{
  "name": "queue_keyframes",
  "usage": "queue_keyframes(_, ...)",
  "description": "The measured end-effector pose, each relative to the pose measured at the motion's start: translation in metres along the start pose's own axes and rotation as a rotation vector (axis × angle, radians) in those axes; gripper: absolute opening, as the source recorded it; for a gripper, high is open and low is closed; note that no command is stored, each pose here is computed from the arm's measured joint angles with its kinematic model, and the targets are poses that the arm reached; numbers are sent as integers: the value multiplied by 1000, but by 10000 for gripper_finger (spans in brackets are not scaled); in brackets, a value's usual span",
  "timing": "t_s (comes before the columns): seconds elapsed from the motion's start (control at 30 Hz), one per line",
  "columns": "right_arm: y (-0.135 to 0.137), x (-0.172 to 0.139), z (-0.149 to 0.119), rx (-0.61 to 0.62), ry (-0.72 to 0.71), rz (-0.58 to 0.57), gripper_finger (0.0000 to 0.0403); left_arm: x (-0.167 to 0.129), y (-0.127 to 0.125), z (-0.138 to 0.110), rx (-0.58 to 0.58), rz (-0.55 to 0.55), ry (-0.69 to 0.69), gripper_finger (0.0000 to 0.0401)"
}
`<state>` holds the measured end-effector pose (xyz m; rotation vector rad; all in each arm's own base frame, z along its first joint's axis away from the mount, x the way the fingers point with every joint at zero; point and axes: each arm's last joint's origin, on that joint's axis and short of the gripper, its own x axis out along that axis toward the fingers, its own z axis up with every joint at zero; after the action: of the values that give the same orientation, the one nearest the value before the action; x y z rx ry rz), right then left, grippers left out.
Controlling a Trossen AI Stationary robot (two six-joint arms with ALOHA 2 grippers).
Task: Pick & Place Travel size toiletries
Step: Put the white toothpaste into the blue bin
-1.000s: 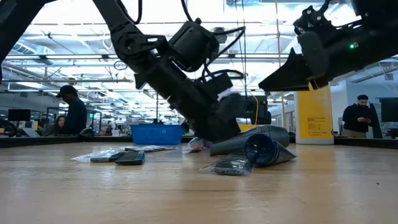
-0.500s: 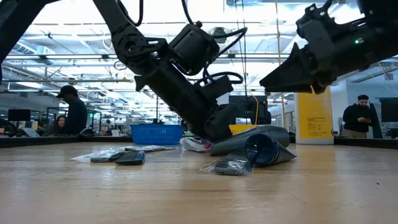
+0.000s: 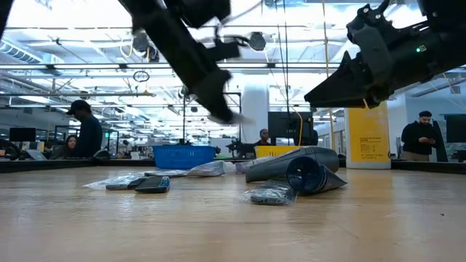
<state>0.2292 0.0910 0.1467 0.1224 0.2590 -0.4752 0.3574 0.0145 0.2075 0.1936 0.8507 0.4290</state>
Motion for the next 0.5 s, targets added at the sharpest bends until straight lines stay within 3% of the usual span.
queue_keyframes(0.13,-4,2,-4,7,31,-25,160,-17,66,-2,31,67,59,9)
queue_keyframes(0.3,-8,3,-7,4,48,-67,160,-4,148,-27,59,51,179,13)
queue_keyframes(0.5,-16,11,-4,-25,49,-115,160,31,206,-69,14,-70,249,38)
